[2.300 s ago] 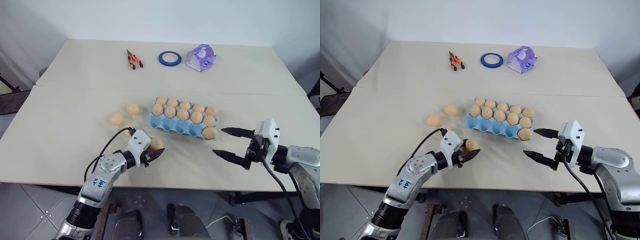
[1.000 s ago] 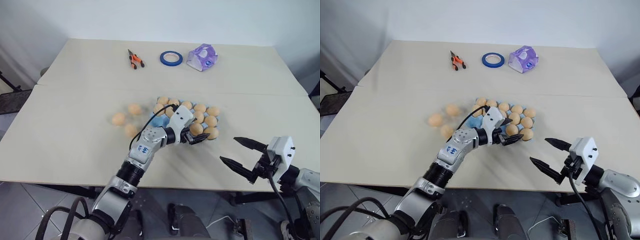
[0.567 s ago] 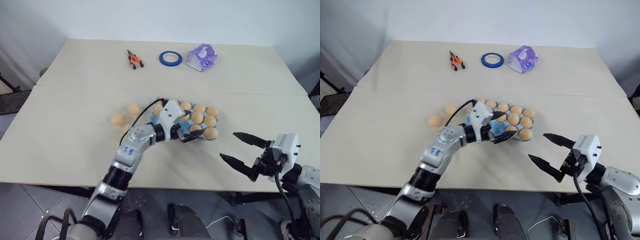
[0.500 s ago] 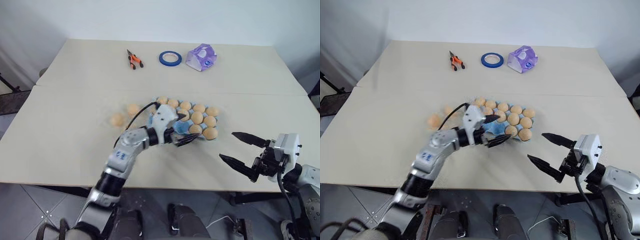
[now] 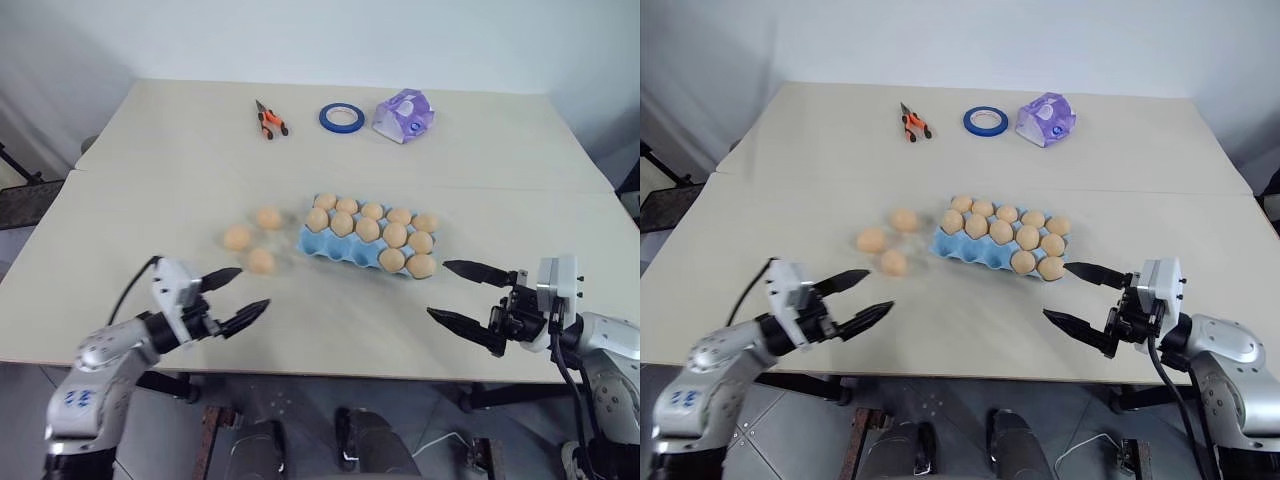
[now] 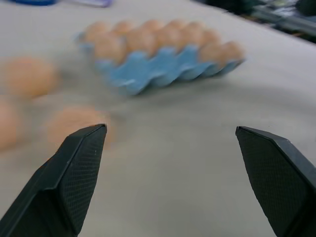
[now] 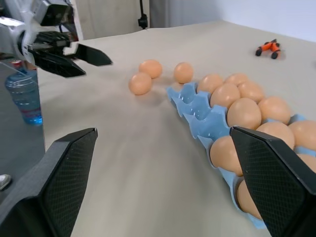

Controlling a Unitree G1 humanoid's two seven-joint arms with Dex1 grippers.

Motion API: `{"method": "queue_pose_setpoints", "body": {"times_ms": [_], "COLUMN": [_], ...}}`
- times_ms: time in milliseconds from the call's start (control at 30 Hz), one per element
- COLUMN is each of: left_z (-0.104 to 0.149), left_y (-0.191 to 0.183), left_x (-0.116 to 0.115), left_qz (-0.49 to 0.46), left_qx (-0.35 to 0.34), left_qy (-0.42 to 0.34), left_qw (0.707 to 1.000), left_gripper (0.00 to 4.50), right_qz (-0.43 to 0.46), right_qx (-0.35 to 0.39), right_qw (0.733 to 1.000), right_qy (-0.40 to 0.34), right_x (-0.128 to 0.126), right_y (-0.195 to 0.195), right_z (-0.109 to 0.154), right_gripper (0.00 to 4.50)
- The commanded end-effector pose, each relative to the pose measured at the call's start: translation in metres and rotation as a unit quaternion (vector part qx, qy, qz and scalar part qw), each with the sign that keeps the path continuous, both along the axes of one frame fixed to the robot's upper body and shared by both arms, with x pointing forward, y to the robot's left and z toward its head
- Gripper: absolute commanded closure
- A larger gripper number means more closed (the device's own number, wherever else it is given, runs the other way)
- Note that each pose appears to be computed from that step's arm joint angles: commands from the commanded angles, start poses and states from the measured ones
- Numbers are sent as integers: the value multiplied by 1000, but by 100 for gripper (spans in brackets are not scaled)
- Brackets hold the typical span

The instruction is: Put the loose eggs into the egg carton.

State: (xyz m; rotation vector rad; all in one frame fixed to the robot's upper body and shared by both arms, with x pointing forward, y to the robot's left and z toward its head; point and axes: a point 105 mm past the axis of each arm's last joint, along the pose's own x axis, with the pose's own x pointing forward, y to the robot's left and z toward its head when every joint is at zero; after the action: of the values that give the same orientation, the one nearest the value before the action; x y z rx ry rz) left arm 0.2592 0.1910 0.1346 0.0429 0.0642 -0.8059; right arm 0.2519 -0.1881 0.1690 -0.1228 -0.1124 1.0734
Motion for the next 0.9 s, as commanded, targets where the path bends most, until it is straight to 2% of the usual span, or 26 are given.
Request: {"method": "queue_pose_setpoints", "body": {"times_ms": [33, 167, 300, 633, 900], "left_z": [7, 5, 7, 7, -13], "left_y": [17, 32, 31, -22, -37], "left_x": [-22, -23, 0, 60, 81], "left_qz": [-3, 24, 69, 79, 48], "left_qx": [15, 39, 47, 22, 58], "left_qy": [-11, -18, -43, -49, -24], "left_qw": [1000, 999, 996, 995, 997], "left_gripper": [5, 5, 5, 5, 5], "right_qz": [10, 19, 20, 15, -2], "right_qx": [-12, -16, -15, -17, -20], "right_qw": [1000, 1000, 1000, 1000, 1000], "right_qy": [-15, -13, -13, -13, -11], "right_x": [3, 7, 13, 15, 11], "right_y": [-1, 0, 2, 5, 2], "right_z": [7, 6, 7, 5, 3], "right_gripper": [0, 0, 0, 0, 0]}}
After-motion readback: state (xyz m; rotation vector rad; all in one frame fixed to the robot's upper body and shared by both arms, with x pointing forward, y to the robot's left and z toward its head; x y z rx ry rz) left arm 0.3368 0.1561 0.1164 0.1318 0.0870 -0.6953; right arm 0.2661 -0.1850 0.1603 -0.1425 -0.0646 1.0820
